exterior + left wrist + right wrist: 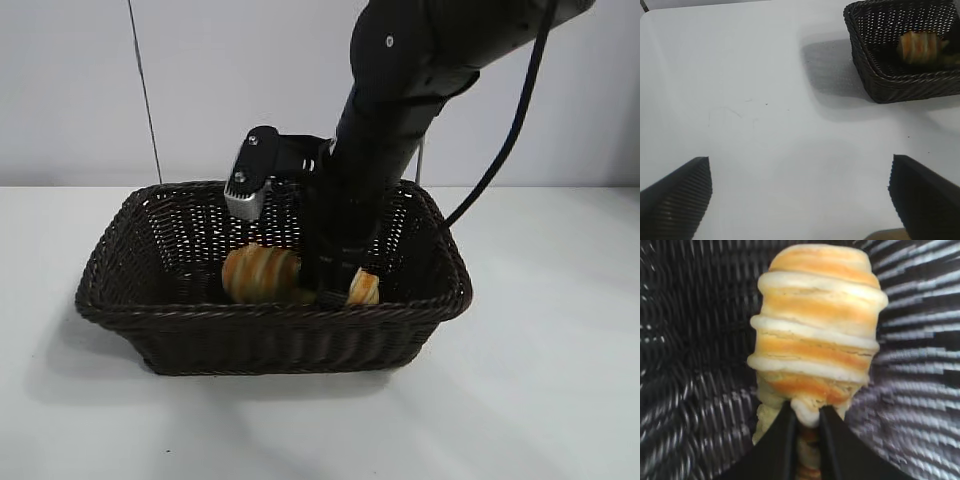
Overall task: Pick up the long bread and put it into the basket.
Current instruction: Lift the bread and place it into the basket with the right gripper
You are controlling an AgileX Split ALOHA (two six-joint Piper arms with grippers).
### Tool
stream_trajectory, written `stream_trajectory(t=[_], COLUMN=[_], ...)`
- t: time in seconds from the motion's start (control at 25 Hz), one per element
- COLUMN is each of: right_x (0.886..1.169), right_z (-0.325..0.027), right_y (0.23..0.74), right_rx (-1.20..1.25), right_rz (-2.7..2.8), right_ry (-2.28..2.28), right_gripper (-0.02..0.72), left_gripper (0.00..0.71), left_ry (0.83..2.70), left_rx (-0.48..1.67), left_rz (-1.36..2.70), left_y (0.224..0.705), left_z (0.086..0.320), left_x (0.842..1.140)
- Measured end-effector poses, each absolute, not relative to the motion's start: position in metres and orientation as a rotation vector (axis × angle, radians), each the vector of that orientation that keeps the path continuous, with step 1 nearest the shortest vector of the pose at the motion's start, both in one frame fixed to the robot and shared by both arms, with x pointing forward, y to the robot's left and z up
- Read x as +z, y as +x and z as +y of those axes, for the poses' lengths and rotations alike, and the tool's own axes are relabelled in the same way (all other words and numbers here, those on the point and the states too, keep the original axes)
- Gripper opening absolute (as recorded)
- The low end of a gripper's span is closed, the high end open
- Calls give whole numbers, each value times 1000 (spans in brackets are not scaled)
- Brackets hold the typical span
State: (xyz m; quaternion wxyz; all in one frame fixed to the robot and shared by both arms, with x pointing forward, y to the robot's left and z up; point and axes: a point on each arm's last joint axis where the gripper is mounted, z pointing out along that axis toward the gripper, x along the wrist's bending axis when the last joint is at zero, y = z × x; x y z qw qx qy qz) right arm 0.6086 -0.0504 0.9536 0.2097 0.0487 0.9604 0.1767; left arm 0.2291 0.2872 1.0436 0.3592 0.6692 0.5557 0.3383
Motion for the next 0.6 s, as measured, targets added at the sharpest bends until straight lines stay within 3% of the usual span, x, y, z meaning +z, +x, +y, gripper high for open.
stream_trajectory(t=[0.08, 0.36, 0.6], right_x=[964, 1024, 1072], right_z=[-49, -44, -55], right_y=[609, 613, 620], right_rx=[514, 674, 672], right_rz=[2668, 2631, 2438], right_ry=[151, 633, 1166], right_gripper=[580, 670, 690], left_gripper=[694, 694, 694], left_ry=[1726, 1726, 1726], left_rx=[872, 872, 872], left_rz=[1433, 1433, 1433], left_y=[229, 229, 229], left_z=[287, 287, 287], left_x=[1044, 1044, 1044])
